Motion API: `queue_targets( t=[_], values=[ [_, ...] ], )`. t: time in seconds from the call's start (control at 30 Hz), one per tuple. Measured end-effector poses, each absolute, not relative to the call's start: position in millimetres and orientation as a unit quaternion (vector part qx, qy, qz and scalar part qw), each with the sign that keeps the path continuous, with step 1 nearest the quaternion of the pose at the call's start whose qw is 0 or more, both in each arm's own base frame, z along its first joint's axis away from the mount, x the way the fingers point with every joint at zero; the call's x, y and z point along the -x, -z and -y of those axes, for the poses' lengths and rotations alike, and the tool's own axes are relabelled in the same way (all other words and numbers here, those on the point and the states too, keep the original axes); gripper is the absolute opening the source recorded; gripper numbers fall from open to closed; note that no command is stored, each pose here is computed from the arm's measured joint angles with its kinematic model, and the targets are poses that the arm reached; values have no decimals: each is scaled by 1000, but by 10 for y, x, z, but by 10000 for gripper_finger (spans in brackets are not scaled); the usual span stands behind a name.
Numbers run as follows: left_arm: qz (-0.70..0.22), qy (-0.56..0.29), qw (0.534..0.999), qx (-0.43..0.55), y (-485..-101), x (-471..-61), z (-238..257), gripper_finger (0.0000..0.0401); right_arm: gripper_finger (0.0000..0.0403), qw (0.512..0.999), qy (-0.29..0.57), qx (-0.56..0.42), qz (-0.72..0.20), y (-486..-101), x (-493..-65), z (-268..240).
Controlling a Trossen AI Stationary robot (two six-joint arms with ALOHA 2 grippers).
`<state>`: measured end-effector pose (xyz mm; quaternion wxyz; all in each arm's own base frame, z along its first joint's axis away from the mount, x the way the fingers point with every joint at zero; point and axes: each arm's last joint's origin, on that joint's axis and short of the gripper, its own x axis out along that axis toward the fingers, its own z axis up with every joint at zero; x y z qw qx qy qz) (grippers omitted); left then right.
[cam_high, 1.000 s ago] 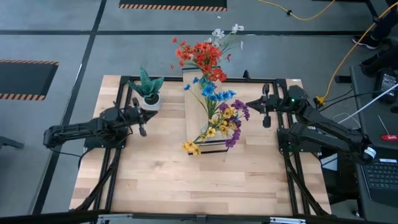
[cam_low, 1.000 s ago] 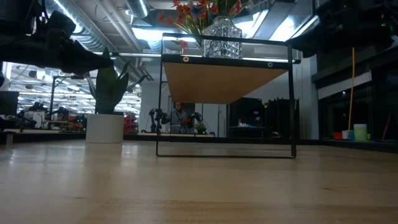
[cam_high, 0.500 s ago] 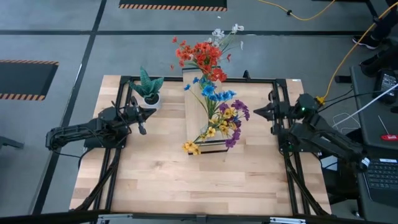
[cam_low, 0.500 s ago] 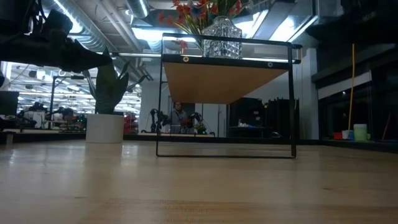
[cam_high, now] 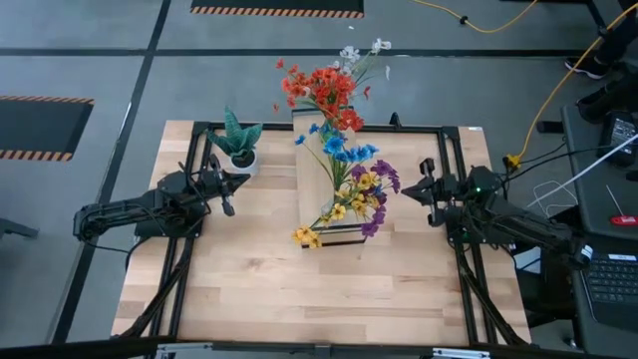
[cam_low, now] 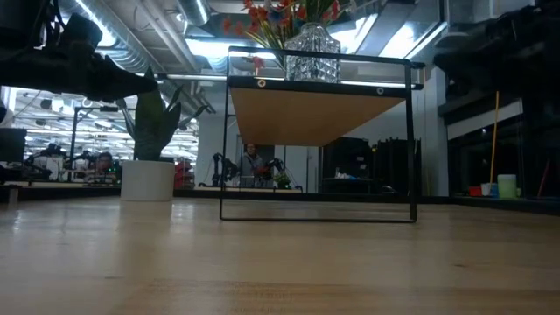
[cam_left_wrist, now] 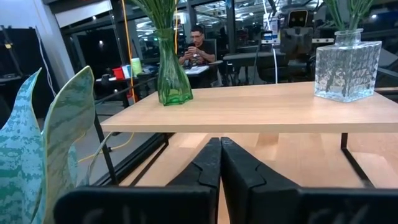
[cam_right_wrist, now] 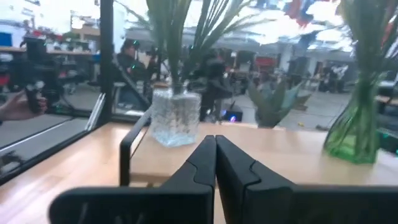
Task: Pick and place flowers into a vace then onto a shelf
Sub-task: Return to Home Position
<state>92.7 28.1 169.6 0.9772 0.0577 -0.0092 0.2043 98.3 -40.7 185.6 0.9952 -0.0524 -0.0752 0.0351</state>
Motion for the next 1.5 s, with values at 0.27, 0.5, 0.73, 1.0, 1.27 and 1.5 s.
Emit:
queue_targets(
  t=[0.27,0.5,0.73,1.0,1.27,1.5],
  values=[
    [9,-204,977,-58,-1696,-927,-281,10,4,993,-77,47,70,-1830,-1017,324],
    [9,-204,977,-58,-1696,-927,-280,7,20,992,-104,12,69,-1832,-1032,273],
    [9,-204,977,-58,-1696,-927,-280,10,27,988,-112,-91,56,-1827,-1034,268],
    [9,-204,977,-58,-1697,-927,-280,7,28,980,-116,-156,39,-1808,-1036,268],
    [9,-204,977,-58,-1696,-927,-281,10,28,990,-87,-113,-15,-1669,-1059,194],
    [10,-204,977,-58,-1697,-927,-280,7,28,993,-94,-69,19,-1709,-995,-68]
  ],
)
